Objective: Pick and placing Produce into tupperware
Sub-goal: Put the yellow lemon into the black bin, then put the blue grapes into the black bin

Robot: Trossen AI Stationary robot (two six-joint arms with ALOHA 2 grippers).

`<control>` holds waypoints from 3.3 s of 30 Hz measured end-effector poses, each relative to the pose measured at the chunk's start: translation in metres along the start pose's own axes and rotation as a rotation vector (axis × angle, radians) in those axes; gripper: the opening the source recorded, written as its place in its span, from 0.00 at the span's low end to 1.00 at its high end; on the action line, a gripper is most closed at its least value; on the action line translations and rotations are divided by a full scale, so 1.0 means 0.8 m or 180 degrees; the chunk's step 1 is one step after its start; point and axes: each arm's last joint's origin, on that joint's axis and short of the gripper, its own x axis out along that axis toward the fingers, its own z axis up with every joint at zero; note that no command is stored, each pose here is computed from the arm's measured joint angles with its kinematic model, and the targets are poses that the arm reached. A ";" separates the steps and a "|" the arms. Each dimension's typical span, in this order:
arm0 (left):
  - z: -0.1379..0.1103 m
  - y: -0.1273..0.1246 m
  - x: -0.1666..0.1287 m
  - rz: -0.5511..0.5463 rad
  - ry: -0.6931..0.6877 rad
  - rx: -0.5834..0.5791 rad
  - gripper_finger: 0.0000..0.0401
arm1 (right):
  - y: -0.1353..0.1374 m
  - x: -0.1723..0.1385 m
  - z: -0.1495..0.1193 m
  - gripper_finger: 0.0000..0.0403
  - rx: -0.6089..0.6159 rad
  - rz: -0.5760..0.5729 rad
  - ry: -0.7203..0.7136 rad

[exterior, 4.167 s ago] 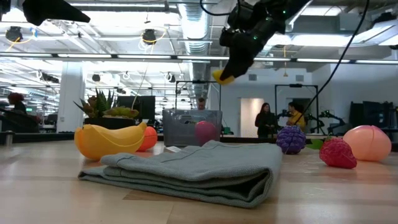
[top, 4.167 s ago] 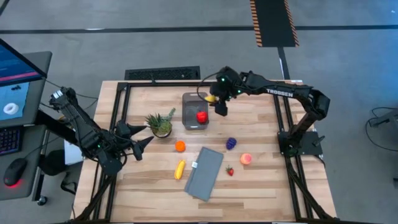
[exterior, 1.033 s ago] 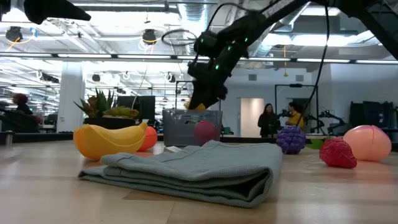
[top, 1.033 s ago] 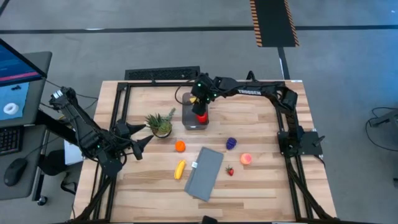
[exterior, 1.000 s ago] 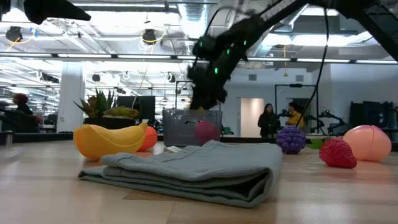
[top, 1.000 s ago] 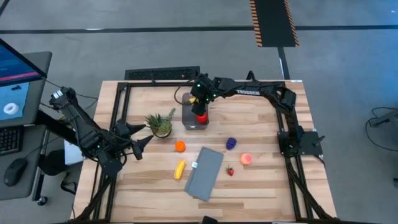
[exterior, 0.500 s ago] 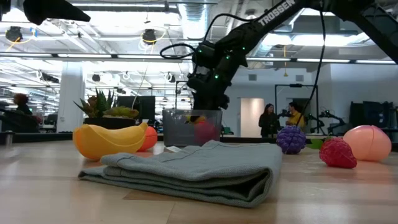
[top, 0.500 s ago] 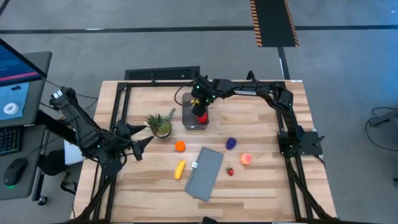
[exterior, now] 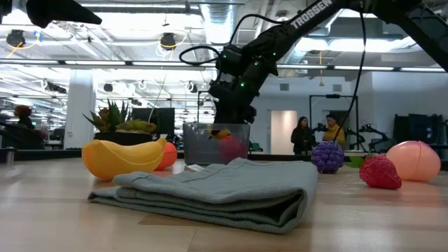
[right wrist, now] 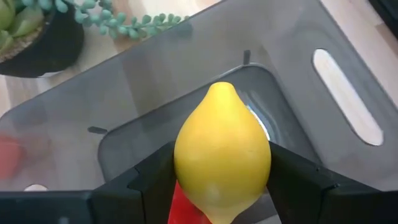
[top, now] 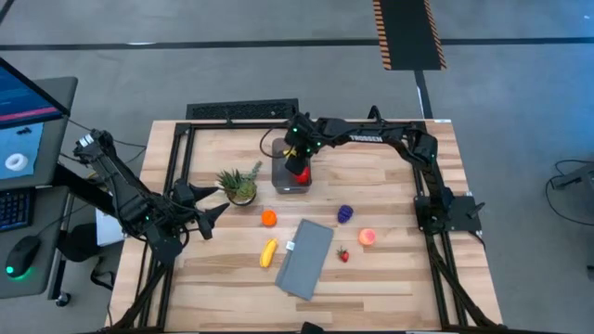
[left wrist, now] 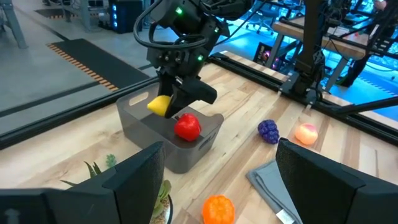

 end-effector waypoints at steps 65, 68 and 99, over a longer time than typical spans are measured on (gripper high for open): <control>0.000 0.000 0.000 -0.0013 0.0026 -0.0008 0.74 | -0.006 -0.004 -0.013 0.62 0.0159 0.0318 0.0328; 0.000 0.000 0.000 -0.0013 0.0026 -0.0008 0.74 | -0.003 -0.008 -0.012 0.62 0.0101 0.0323 0.0330; 0.000 0.000 0.000 -0.0004 0.0020 0.0007 0.74 | 0.016 -0.098 0.001 0.62 -0.0120 0.0323 0.0084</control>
